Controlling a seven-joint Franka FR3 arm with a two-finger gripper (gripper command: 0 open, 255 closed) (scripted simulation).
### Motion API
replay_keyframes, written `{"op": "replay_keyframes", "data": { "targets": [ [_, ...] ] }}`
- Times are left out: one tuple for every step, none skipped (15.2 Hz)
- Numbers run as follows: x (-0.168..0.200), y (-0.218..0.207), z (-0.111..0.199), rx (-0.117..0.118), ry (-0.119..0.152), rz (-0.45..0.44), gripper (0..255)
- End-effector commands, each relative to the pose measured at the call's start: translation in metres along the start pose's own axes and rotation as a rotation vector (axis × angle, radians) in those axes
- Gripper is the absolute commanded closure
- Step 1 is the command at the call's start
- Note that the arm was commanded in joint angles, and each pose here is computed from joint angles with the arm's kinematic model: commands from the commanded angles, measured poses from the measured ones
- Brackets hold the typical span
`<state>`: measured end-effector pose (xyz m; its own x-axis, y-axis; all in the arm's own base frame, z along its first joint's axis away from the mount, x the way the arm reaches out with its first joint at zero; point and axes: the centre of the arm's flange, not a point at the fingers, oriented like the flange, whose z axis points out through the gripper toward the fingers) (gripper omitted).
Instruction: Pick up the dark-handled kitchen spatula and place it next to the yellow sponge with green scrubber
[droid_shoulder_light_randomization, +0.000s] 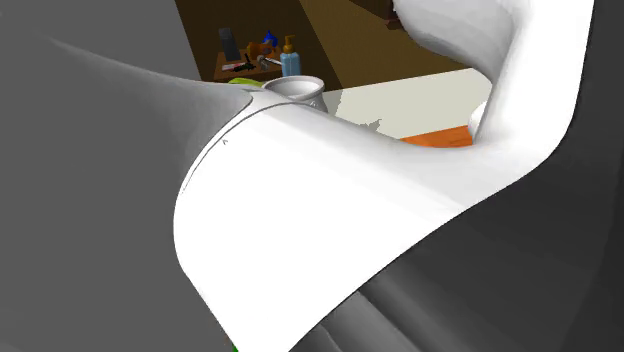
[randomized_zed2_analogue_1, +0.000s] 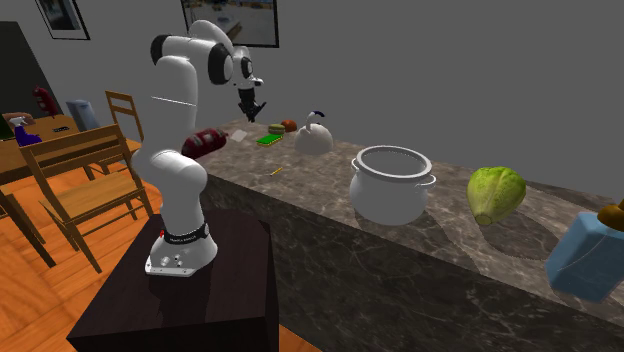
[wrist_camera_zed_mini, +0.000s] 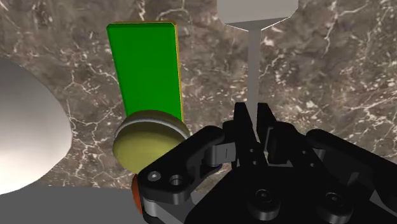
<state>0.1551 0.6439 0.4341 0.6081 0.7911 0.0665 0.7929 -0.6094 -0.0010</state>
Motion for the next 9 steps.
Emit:
{"op": "replay_keyframes", "data": {
  "targets": [
    [0.010,-0.023,0.001,-0.001,0.000,0.002,255],
    [0.015,-0.035,0.002,-0.001,0.000,0.002,255],
    [0.020,-0.048,0.002,-0.001,0.000,0.002,255],
    [0.024,-0.058,0.002,-0.001,0.000,0.002,255],
    [0.023,-0.058,0.007,-0.001,0.000,0.002,255],
    [0.023,-0.058,0.013,-0.001,0.000,0.002,255],
    [0.023,-0.058,0.018,-0.001,0.000,0.002,255],
    [0.022,-0.058,0.023,-0.001,0.000,0.002,255],
    [0.022,-0.058,0.028,-0.001,0.000,0.002,255]
  ]
}}
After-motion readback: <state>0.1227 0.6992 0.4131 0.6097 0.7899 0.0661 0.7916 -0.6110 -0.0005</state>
